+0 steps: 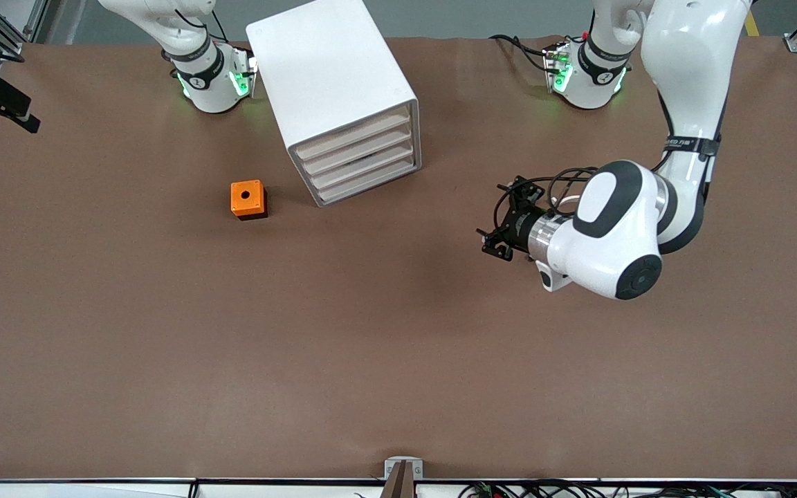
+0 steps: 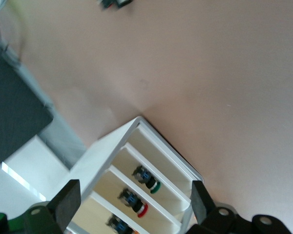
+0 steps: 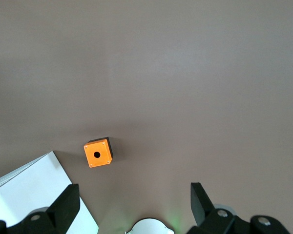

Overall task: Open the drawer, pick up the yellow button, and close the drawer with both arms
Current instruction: 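Reach the left gripper toward the drawer front of the white cabinet, then close the left gripper on the drawer handle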

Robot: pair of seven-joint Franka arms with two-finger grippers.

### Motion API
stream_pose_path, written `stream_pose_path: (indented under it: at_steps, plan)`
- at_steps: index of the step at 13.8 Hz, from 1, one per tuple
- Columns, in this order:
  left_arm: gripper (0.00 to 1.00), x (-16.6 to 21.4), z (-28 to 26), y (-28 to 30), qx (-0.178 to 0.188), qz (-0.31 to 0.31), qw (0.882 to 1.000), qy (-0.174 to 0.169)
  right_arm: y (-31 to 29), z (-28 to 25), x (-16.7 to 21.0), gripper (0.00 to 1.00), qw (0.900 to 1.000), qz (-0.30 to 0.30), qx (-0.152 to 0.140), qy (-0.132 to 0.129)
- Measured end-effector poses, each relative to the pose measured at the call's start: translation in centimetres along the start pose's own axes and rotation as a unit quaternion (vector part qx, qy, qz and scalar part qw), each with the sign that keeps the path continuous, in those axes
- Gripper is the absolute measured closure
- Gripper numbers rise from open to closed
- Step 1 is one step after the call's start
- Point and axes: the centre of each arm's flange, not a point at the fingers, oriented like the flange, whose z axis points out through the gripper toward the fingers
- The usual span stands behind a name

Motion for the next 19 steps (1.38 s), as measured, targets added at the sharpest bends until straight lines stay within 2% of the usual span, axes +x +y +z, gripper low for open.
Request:
stream_pose_path:
  at_steps: [3, 7, 11, 16, 18, 19]
  plan:
    - [0.0, 0.4, 3.9, 1.7, 0.068, -0.093, 0.992, -0.05, 0.0, 0.0, 0.0, 0.0, 1.0, 0.0, 0.0, 0.0]
    - [0.0, -0.5, 7.9, 2.7, 0.155, -0.21, 0.961, -0.096, 0.1, 0.0, 0.0, 0.0, 1.0, 0.001, 0.0, -0.001]
    - [0.0, -4.4, 12.4, 1.6, 0.224, -0.259, 0.937, -0.069, 0.1, 0.0, 0.0, 0.0, 1.0, 0.001, 0.0, -0.001]
    - [0.0, -6.5, 16.9, 0.6, 0.275, -0.266, 0.923, -0.025, 0.2, 0.1, 0.0, 0.0, 1.0, 0.002, 0.0, -0.001]
    - [0.04, -6.4, 19.1, 0.9, 0.289, -0.27, 0.918, -0.015, 0.4, 0.1, 0.0, 0.0, 1.0, 0.004, 0.0, -0.001]
    - [0.12, -6.4, 19.8, 1.1, 0.293, -0.271, 0.917, -0.012, 0.5, 0.1, 0.0, 0.0, 1.0, 0.006, 0.001, -0.001]
